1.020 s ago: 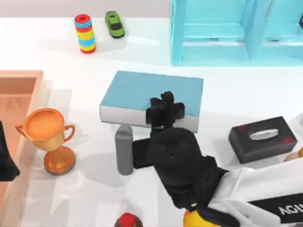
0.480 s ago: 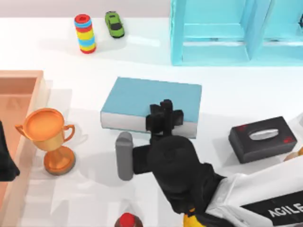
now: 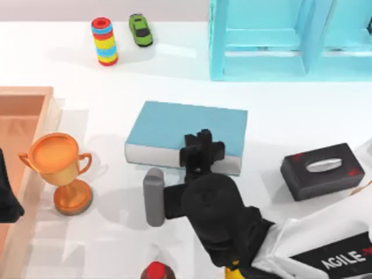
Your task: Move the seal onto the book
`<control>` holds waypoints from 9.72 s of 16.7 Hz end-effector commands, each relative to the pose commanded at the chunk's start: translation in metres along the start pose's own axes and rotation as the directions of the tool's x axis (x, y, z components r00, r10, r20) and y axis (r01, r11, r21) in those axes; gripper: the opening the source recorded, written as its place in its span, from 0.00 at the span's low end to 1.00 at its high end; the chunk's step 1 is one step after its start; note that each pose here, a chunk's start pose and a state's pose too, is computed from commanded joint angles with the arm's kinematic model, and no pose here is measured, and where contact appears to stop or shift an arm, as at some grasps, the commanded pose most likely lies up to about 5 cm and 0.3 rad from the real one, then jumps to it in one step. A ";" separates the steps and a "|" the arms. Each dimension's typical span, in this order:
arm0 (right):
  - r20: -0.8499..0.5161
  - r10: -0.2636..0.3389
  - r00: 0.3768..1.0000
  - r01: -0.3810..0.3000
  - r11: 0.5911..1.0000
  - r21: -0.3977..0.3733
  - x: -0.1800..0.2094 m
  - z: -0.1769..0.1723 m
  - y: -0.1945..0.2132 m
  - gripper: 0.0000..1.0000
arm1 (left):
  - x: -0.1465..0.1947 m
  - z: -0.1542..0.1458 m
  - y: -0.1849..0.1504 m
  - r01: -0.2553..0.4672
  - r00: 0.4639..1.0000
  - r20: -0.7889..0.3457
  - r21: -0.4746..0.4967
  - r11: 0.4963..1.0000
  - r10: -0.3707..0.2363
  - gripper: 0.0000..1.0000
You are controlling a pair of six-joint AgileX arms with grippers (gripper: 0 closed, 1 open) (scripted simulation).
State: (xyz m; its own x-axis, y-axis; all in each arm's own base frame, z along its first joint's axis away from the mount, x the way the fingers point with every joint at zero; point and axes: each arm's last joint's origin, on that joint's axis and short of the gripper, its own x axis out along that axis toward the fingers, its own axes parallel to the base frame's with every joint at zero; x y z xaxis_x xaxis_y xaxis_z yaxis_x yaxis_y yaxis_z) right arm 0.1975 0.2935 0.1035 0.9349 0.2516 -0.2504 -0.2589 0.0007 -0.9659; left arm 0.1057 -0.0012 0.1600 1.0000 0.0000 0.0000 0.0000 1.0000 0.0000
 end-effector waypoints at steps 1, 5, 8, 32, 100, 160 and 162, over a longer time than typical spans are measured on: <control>0.000 0.000 1.000 0.000 1.000 0.000 0.000 0.000 0.000 0.15 | 0.000 0.000 0.000 0.000 1.000 0.000 0.000 1.000 0.000 1.00; 0.000 0.000 1.000 0.000 1.000 0.000 0.000 0.000 0.000 0.45 | 0.000 0.000 0.000 0.000 1.000 0.000 0.000 1.000 0.000 1.00; 0.000 0.000 1.000 0.000 1.000 0.000 0.000 0.000 0.000 0.68 | 0.000 0.000 0.000 0.000 1.000 0.000 0.000 1.000 0.000 1.00; -0.106 -0.127 0.986 0.138 0.984 0.113 -0.107 0.034 -0.058 1.00 | 0.000 0.000 0.000 0.000 1.000 0.000 0.000 1.000 0.000 1.00; -0.243 -0.259 0.935 0.252 0.001 0.968 -0.174 -0.259 -0.031 1.00 | 0.071 0.098 0.022 -0.011 0.724 -0.686 0.090 0.996 0.069 1.00; -0.243 -0.259 0.935 0.252 0.001 0.968 -0.174 -0.259 -0.031 1.00 | 0.241 -0.020 0.094 0.016 0.029 -0.999 0.023 1.000 0.023 0.00; -0.243 -0.259 0.935 0.252 0.001 0.968 -0.174 -0.259 -0.031 1.00 | 0.253 -0.002 0.088 -0.005 0.091 -0.994 0.062 0.998 0.062 0.00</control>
State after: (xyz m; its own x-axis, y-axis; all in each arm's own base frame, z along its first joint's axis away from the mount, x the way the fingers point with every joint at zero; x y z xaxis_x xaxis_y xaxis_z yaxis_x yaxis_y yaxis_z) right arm 0.1057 -0.0012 0.1600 1.0000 0.0000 0.0000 0.0000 1.0000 0.0000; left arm 0.3589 0.0870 0.1576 0.0905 0.0623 -0.9939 -0.0050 0.9981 0.0621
